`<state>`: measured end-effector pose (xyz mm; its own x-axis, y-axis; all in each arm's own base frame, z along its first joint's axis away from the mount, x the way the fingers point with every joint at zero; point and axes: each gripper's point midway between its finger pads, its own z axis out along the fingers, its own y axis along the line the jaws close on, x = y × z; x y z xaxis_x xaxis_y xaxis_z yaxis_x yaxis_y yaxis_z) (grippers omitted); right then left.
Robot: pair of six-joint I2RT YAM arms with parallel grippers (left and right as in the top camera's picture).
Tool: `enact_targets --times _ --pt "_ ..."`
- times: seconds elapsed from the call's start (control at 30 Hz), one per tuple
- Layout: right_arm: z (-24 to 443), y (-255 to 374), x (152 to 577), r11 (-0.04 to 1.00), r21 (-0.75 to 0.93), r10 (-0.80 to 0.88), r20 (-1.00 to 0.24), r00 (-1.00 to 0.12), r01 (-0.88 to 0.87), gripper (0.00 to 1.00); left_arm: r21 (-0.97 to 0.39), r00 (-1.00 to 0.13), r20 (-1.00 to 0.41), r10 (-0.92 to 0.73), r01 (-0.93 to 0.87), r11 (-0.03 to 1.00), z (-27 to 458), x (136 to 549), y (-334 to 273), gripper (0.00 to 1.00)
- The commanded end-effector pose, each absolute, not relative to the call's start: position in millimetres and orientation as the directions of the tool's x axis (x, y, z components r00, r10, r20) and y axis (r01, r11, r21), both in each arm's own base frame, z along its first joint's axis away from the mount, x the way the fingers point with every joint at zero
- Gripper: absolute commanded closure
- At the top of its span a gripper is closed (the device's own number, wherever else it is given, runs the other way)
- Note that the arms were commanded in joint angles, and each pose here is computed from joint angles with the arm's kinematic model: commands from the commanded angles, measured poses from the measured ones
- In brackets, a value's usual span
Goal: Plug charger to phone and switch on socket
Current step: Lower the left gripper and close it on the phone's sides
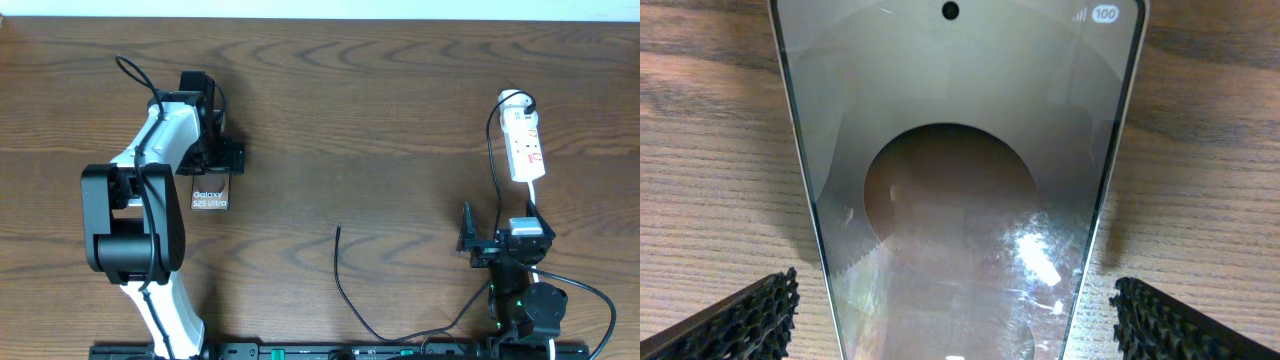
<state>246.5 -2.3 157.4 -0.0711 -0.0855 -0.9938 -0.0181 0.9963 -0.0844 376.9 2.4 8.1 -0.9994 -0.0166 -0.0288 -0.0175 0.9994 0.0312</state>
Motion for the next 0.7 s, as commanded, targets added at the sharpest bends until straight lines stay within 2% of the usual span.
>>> enact_targets --times 0.0,0.67 --pt "157.2 -1.8 246.2 0.997 -0.074 -0.075 -0.995 -0.071 -0.017 0.01 0.041 -1.000 0.017 -0.018 -0.017 0.999 -6.8 364.1 5.6 0.01" --pt "157.2 -1.8 246.2 0.997 -0.074 -0.075 -0.995 -0.071 -0.017 0.01 0.042 -1.000 0.013 0.028 0.028 0.999 -16.4 360.5 5.7 0.00"
